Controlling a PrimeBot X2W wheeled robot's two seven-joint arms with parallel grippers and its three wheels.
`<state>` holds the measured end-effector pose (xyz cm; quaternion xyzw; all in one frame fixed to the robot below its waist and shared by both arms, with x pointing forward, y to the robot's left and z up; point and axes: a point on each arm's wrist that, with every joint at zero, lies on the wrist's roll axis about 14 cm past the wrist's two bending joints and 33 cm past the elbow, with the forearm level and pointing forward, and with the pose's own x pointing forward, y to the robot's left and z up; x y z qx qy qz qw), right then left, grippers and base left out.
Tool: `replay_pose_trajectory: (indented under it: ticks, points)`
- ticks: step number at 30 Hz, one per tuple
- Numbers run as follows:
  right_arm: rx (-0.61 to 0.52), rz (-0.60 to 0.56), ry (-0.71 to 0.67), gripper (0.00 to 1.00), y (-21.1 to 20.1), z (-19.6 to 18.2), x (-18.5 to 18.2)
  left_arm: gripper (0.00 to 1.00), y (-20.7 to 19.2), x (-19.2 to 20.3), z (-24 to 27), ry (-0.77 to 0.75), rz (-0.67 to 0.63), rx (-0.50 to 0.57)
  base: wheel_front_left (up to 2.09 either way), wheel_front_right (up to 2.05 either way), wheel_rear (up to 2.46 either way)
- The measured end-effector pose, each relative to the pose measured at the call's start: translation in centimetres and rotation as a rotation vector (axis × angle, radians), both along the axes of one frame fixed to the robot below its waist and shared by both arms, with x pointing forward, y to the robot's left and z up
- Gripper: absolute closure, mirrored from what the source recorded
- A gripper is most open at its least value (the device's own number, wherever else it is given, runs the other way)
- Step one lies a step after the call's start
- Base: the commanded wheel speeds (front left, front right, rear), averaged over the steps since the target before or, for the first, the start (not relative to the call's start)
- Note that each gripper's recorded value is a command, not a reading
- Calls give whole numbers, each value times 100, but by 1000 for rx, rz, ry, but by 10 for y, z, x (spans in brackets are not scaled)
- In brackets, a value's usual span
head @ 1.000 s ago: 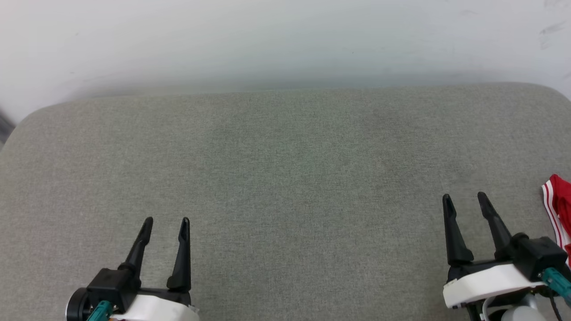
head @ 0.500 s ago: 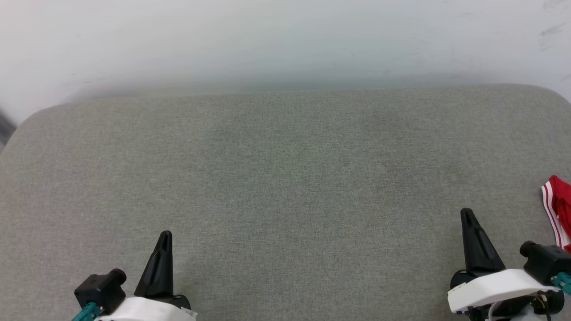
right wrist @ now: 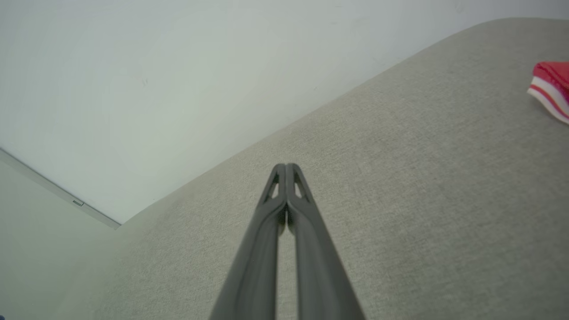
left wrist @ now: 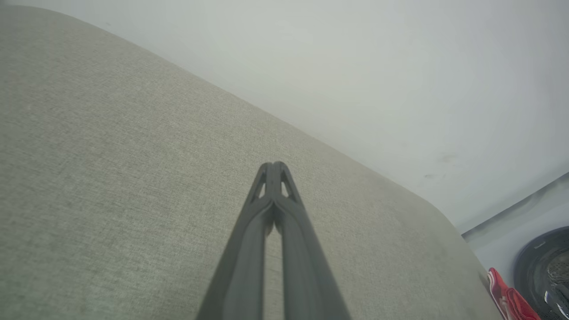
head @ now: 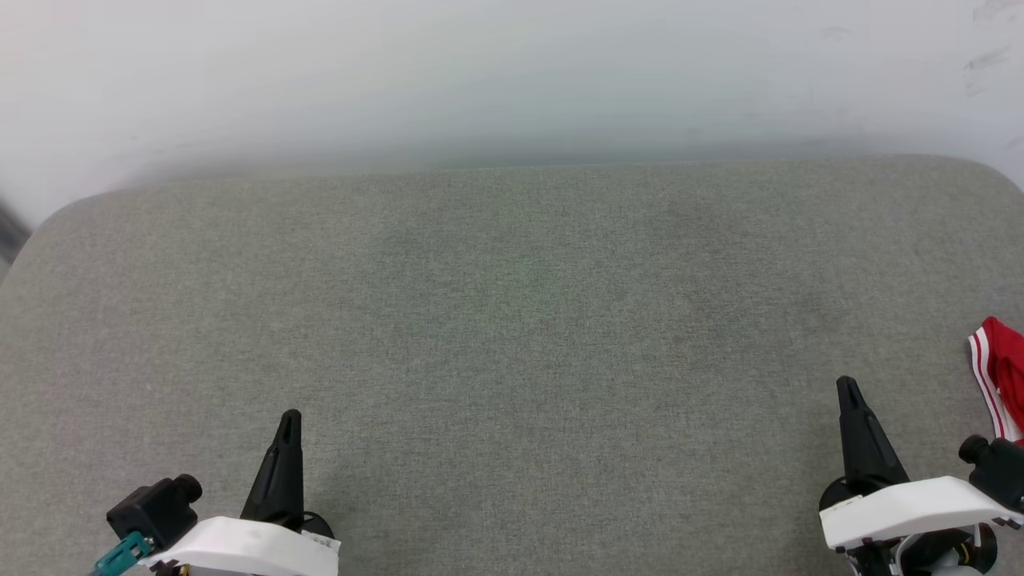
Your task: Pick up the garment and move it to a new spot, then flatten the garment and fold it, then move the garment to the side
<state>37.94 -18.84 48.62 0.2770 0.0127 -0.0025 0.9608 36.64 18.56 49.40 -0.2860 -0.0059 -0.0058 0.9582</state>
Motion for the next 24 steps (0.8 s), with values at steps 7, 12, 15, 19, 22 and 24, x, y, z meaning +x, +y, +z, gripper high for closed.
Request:
replay_pose_trajectory:
  ticks: [7,12,15,19,22,24]
  points:
    - [103,-15,10,100,-3,0,1,100,3,3,-1,13,10,-101,0,0,0]
    - [171,-23,17,100,-4,-1,2,100,4,4,-2,24,17,-170,0,0,0]
    - [214,-28,20,100,-5,-1,2,100,5,5,-2,27,20,-209,0,0,0]
    - [266,-32,25,100,-6,-1,2,100,6,6,-2,31,23,-260,0,0,0]
    - [302,-36,27,100,-7,-1,2,100,7,6,-3,36,26,-298,0,0,0]
    - [328,-38,24,100,-8,0,3,100,8,7,-3,38,28,-321,0,0,0]
